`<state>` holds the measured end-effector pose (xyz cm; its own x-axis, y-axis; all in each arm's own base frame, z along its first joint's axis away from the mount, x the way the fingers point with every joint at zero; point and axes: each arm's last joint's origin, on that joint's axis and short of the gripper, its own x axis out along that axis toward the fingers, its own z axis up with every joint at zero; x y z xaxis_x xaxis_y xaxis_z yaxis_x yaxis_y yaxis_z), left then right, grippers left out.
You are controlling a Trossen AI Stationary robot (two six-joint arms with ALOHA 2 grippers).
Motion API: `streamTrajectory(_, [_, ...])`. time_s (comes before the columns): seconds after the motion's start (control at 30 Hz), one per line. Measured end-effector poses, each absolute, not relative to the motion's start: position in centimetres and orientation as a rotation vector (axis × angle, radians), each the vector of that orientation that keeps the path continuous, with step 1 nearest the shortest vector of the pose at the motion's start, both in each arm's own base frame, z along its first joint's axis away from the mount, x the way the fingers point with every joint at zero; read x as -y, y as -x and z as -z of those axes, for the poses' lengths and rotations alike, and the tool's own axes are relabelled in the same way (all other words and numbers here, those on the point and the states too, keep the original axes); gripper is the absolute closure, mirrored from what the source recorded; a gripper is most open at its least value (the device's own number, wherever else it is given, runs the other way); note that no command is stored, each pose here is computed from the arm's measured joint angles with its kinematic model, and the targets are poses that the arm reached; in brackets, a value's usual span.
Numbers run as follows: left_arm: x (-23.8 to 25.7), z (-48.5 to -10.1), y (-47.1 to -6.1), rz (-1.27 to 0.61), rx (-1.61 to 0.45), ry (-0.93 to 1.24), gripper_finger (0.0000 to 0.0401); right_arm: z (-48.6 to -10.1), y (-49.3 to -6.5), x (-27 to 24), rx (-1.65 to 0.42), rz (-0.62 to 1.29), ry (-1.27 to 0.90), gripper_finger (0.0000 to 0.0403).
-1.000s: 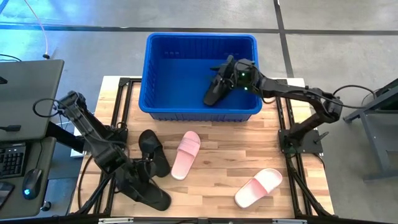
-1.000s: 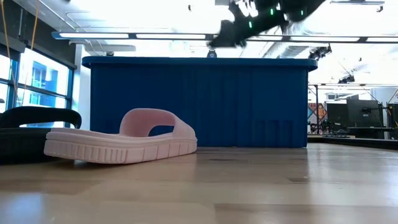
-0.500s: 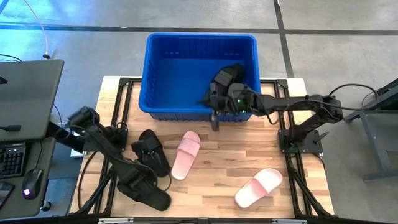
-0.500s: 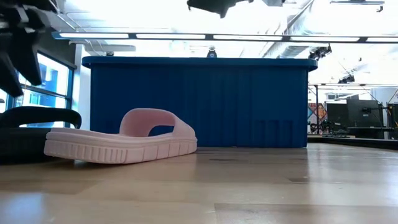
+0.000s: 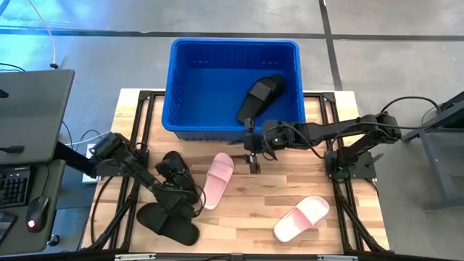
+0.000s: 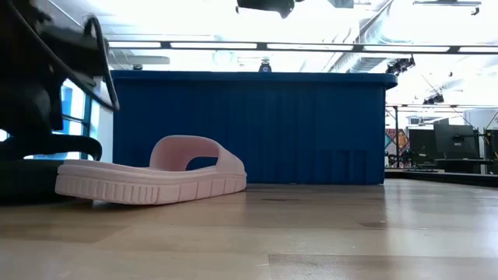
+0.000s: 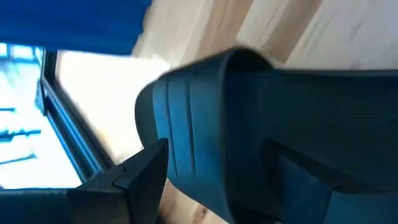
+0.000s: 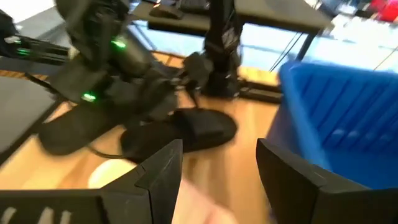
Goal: Pick and place slides into bin
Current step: Put the black slide into the blue container
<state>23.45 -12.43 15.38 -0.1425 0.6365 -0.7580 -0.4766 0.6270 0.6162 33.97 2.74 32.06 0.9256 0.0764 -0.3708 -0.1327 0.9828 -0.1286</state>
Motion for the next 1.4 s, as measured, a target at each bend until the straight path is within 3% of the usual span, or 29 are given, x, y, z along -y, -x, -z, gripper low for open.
streamTrajectory(0.1, [12.1, -14.4, -23.8, -0.984, -1.494, -0.143, 0.0164, -31.6, -33.7, -3.8, -0.432, -0.125, 0.081, 0.0206])
streamTrajectory(0.2, [12.2, -13.9, -23.8, -0.968, -1.544, -0.153, 0.0196, -30.8, -33.1, -4.9, -0.519, -0.141, 0.024, 0.0206])
streamTrajectory(0.3, [12.5, -13.9, -23.8, -0.948, -1.549, -0.119, 0.0256, -30.1, -32.5, -6.2, -0.604, -0.121, 0.020, 0.0206])
streamTrajectory(0.43, [13.8, -15.4, -24.4, -0.900, -1.531, -0.095, 0.0364, -29.4, -31.4, -7.9, -0.691, -0.026, 0.058, 0.0206])
streamTrajectory(0.5, [14.7, -16.7, -24.8, -0.873, -1.516, -0.111, 0.0387, -29.1, -30.9, -8.7, -0.723, 0.035, 0.067, 0.0206])
streamTrajectory(0.63, [17.1, -20.7, -25.9, -0.780, -1.422, -0.168, 0.0372, -28.8, -29.9, -10.3, -0.729, 0.152, 0.102, 0.0206])
streamTrajectory(0.8, [20.1, -26.2, -26.7, -0.615, -1.196, -0.287, 0.0394, -29.1, -29.1, -11.7, -0.697, 0.175, 0.183, 0.0206])
streamTrajectory(1.03, [21.5, -33.5, -27.4, -0.496, -0.863, -0.510, 0.0389, -29.2, -28.6, -12.6, -0.682, 0.169, 0.205, 0.0206])
streamTrajectory(1.2, [19.4, -37.6, -28.9, -0.596, -0.700, -0.733, 0.0390, -29.2, -28.6, -12.6, -0.681, 0.168, 0.206, 0.0206])
streamTrajectory(1.4, [12.8, -39.6, -32.1, -0.789, -0.764, -0.821, 0.0397, -29.2, -28.5, -12.6, -0.684, 0.160, 0.230, 0.0206])
